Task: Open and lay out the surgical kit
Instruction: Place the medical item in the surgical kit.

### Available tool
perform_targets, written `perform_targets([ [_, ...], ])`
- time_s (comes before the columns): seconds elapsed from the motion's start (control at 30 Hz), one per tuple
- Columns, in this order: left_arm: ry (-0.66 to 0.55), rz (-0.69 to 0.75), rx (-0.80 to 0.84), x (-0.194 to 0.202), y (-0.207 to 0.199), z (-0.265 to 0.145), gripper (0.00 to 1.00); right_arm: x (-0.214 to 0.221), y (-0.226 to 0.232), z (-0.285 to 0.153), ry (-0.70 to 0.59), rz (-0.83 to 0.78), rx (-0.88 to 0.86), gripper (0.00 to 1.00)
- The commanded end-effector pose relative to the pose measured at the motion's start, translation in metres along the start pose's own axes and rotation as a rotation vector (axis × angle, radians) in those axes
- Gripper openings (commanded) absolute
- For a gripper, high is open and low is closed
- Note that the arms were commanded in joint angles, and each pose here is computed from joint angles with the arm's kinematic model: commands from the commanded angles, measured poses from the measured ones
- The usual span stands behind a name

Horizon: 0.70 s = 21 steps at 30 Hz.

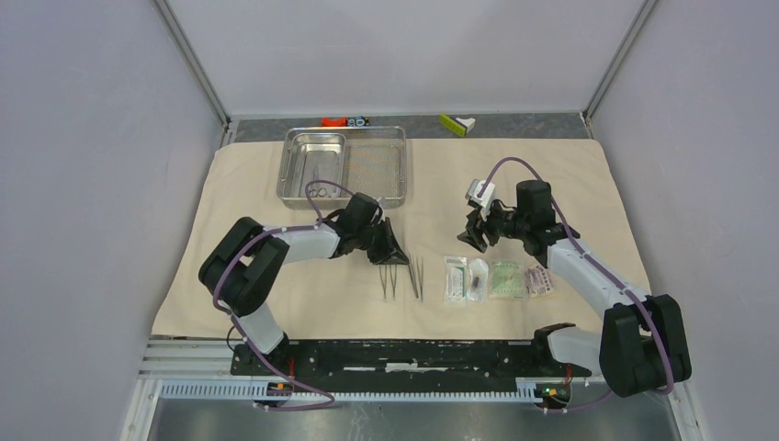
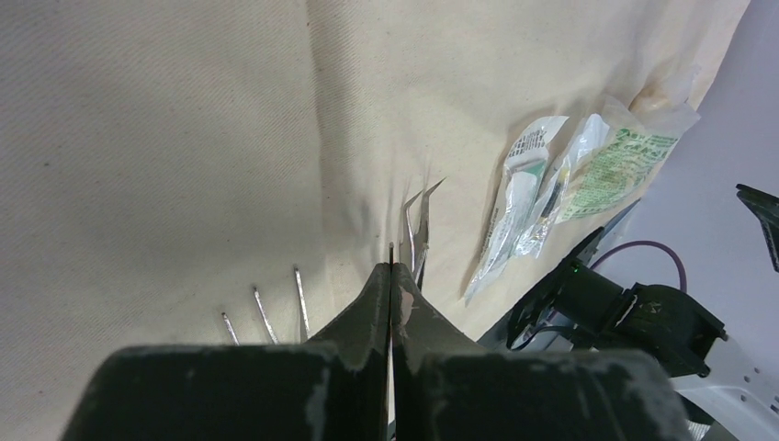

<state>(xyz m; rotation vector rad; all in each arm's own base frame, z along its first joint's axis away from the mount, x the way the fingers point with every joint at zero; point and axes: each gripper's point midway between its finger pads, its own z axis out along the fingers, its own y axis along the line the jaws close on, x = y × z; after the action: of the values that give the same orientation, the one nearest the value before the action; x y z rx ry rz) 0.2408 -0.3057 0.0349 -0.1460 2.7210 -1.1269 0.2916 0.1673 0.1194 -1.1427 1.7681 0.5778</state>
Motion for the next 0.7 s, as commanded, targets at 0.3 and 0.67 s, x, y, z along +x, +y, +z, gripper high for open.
perform_targets([
  [0.3,0.068,0.112,-0.117,0.005,-0.008,-0.009,0.02,-0.001,-0.002,0.000,-0.019,-0.013,0.001,0.66],
  [0.67,0.095,0.121,-0.199,0.006,-0.001,-0.017,0.02,0.001,-0.004,0.001,-0.016,-0.006,0.002,0.66],
])
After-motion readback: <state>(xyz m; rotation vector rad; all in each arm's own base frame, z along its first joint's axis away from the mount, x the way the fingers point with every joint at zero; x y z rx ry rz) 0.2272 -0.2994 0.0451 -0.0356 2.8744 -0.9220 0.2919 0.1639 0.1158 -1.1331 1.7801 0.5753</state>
